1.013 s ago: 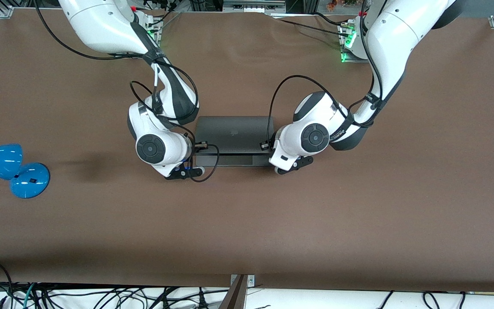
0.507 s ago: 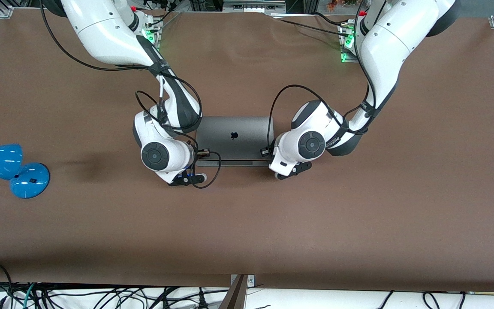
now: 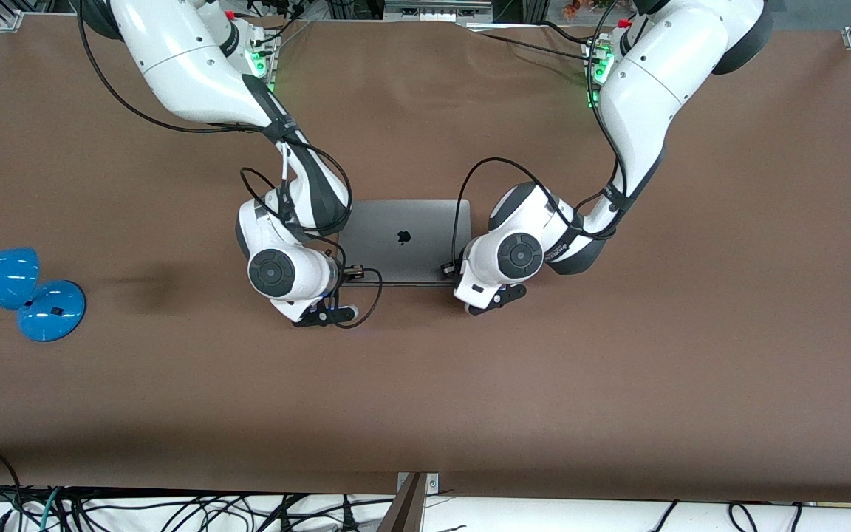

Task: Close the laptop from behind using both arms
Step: 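Press the screen down with both grippers until the lid shuts, then hold both grippers on the closed lid, then lift them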

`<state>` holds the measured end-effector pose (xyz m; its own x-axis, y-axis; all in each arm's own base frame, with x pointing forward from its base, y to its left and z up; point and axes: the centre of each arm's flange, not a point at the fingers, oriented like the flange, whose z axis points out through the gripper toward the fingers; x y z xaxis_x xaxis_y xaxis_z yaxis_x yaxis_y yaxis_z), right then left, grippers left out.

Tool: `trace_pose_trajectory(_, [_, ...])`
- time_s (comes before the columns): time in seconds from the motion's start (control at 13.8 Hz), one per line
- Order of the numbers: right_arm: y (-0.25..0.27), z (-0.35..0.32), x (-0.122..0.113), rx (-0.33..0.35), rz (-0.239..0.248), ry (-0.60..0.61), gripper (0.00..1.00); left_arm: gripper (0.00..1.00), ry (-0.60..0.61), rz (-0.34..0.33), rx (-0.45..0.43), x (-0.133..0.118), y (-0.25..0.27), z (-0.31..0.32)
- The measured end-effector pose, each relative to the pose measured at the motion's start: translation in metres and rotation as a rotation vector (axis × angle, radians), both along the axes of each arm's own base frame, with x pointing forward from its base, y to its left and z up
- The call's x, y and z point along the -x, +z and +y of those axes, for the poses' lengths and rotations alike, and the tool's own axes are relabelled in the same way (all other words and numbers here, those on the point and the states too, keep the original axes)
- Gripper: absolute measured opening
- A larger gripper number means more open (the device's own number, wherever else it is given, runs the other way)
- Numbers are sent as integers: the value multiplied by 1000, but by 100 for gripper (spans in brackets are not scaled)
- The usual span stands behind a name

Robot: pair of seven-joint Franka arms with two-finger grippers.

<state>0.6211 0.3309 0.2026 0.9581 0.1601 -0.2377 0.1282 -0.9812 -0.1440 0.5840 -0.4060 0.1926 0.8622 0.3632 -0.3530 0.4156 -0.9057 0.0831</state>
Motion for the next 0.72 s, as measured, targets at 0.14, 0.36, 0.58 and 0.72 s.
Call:
trace_pose_trajectory(0.14, [-8, 0, 0, -5, -4, 17, 3, 1, 5, 0, -5, -2, -4, 3])
trace_pose_trajectory(0.36, [-14, -1, 0, -7, -3, 29, 3, 1, 15, -8, -3, -4, -9, 5])
trace_pose_trajectory(0.58, [-10, 0, -3, -11, -11, 29, 3, 1, 15, -11, -5, -4, -12, 5])
trace_pose_trajectory(0.72, [-2, 1, -8, -20, -28, 28, 4, 1, 14, -11, -7, -4, -12, 5])
